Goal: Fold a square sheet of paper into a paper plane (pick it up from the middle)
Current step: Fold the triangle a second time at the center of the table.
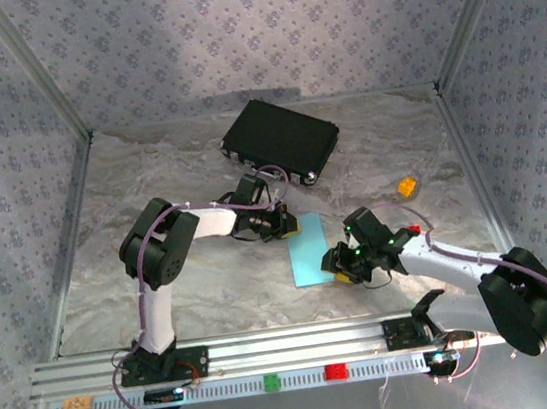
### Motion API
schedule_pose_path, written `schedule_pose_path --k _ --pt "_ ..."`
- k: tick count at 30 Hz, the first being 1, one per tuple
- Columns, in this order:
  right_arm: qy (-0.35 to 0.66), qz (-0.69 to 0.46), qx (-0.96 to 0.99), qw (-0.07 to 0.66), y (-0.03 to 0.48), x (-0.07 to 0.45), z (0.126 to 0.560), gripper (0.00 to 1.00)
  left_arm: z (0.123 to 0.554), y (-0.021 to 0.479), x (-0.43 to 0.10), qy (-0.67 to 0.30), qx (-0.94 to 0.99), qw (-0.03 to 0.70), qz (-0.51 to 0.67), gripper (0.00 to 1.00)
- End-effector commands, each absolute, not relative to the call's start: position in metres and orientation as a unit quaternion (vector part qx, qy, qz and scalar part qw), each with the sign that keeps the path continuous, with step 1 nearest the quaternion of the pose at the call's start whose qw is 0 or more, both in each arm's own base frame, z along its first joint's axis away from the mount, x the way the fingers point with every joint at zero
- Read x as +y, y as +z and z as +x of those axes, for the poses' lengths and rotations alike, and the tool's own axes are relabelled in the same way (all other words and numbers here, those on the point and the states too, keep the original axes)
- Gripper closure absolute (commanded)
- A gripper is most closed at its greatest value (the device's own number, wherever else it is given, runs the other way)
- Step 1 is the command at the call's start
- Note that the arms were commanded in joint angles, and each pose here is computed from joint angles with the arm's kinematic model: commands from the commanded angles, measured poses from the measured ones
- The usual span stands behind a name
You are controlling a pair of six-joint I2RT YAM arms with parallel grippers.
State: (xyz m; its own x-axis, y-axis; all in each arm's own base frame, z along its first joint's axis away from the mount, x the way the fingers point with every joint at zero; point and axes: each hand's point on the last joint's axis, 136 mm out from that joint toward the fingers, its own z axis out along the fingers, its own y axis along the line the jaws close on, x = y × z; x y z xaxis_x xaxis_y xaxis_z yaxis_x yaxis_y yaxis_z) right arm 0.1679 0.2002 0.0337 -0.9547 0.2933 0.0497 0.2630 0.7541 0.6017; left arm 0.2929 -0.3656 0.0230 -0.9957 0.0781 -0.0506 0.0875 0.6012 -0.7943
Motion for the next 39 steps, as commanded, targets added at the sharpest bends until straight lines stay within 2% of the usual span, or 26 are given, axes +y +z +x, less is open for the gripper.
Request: schedule_pose_path --k 1,7,13,27,32,39 --pt "0.311 0.143 0.94 0.006 0.025 0.2 0.16 0.57 0.284 0.001 -0.352 -0.408 0.913 -0.015 0.026 0.98" --pt "0.317 0.14 0.938 0.001 0.019 0.205 0.161 0.58 0.284 0.001 -0.352 -0.408 0.912 -0.016 0.026 0.98" --pt "0.337 0.14 0.931 0.014 0.023 0.215 0.172 0.62 0.284 0.002 -0.353 -0.409 0.912 -0.017 0.027 0.98" --pt "0.352 0.133 0.926 0.042 0.045 0.219 0.182 0.62 0.284 0.002 -0.353 -0.41 0.912 -0.017 0.027 0.98" --pt "0.362 0.127 0.922 0.051 0.048 0.222 0.187 0.61 0.284 0.002 -0.353 -0.41 0.912 -0.017 0.028 0.98" --pt "0.378 0.113 0.916 0.074 0.055 0.225 0.203 0.54 0.284 0.003 -0.353 -0.411 0.911 -0.018 0.029 0.98"
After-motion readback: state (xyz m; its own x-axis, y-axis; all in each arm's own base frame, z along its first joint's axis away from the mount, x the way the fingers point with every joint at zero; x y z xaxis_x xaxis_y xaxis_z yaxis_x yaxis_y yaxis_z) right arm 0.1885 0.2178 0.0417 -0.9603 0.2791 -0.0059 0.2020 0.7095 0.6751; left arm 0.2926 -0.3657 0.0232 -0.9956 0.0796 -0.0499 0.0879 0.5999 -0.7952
